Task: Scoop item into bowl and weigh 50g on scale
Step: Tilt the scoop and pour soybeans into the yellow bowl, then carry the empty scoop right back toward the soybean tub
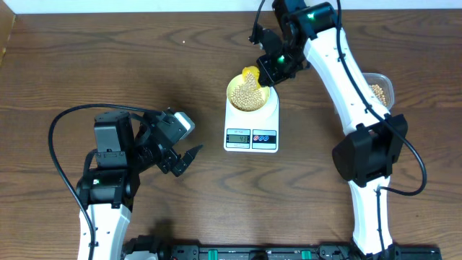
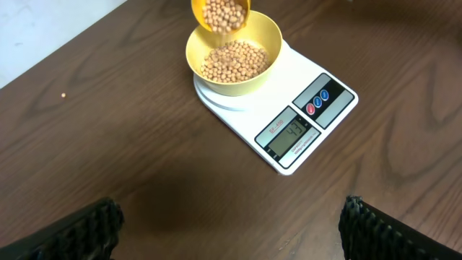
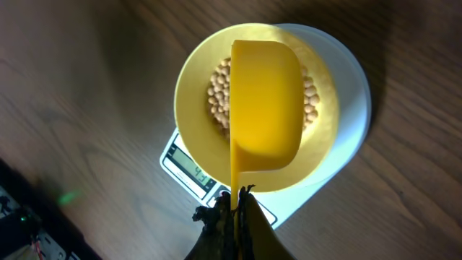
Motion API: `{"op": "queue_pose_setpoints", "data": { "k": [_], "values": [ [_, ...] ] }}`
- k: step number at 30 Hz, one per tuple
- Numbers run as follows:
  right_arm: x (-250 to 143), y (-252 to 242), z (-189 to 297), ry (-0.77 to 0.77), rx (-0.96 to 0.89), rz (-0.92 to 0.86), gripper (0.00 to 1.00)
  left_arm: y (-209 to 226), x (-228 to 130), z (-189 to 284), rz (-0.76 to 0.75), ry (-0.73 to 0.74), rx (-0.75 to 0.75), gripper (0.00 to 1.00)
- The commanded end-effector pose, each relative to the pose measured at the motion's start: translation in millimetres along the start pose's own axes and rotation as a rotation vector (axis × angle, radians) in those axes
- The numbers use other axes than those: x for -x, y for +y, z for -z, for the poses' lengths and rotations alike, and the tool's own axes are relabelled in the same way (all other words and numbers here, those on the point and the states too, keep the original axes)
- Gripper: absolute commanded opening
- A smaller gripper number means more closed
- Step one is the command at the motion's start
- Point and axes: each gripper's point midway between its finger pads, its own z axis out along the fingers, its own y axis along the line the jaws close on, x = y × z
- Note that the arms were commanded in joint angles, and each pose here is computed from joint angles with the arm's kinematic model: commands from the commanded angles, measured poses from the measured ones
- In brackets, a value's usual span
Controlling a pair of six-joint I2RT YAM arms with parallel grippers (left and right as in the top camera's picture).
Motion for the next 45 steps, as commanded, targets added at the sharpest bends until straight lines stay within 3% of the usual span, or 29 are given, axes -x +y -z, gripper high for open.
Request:
{"op": "queue_pose_setpoints", "data": {
  "k": [1, 19, 45],
  "values": [
    [3.8, 4.1, 1.3, -0.010, 0.005, 0.032, 0.01, -2.5, 0.9, -0.7, -0.003, -0.007, -0.013, 0.98],
    [-0.8, 10.9, 21.1, -0.039, 0.238, -0.047, 0.01, -2.5, 0.9, -0.7, -0.003, -0.007, -0.013, 0.98],
    [-4.4, 2.0, 26.0, -0.037, 0.245, -0.075, 0.01, -2.5, 0.9, -0.7, -0.003, -0.007, -0.013, 0.98]
  ]
}}
